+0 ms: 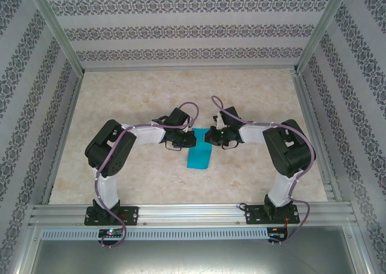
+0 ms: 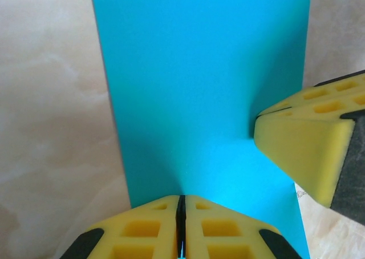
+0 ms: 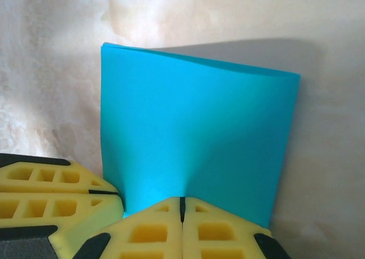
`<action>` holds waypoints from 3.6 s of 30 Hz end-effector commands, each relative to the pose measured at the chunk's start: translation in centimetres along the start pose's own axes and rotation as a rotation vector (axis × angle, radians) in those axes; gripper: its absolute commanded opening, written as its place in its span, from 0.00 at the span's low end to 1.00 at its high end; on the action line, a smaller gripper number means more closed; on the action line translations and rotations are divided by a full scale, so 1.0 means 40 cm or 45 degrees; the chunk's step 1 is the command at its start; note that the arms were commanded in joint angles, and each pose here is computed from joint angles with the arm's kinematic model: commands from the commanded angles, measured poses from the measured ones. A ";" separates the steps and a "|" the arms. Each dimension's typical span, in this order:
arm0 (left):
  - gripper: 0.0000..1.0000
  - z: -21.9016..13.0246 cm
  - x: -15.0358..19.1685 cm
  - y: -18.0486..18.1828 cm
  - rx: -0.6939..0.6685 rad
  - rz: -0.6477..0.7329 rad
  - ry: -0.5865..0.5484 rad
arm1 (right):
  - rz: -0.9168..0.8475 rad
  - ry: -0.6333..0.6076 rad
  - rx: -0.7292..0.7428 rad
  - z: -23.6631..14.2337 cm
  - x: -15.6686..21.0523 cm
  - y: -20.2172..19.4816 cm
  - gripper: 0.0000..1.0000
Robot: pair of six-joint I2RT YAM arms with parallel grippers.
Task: Fold a paper plane with a square sheet of paper (pick it up from the middle)
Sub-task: Fold the square sheet of paper in half at the center of the table.
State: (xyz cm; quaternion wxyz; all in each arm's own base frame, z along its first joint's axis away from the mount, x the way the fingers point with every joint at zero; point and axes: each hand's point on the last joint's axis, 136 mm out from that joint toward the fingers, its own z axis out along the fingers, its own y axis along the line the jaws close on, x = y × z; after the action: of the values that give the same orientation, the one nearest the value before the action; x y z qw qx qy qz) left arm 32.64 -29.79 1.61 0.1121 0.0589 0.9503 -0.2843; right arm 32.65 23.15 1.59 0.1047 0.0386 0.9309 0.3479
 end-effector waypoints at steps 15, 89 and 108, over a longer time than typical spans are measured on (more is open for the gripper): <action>0.12 0.046 0.142 0.165 -0.290 -0.045 0.215 | 0.034 -0.175 0.028 -0.085 -0.081 -0.089 0.05; 0.12 0.051 0.153 0.187 -0.338 -0.036 0.282 | -0.085 0.089 0.084 -0.009 0.107 -0.054 0.04; 0.13 0.047 0.150 0.188 -0.345 -0.031 0.293 | -0.125 0.037 0.017 -0.083 0.106 0.019 0.04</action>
State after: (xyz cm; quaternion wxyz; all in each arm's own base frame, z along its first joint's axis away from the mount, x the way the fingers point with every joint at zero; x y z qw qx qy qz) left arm 33.19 -30.23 1.56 0.1131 0.0864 0.9502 -0.2772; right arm 27.38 21.34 2.43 0.0988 -0.0112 0.9395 0.3278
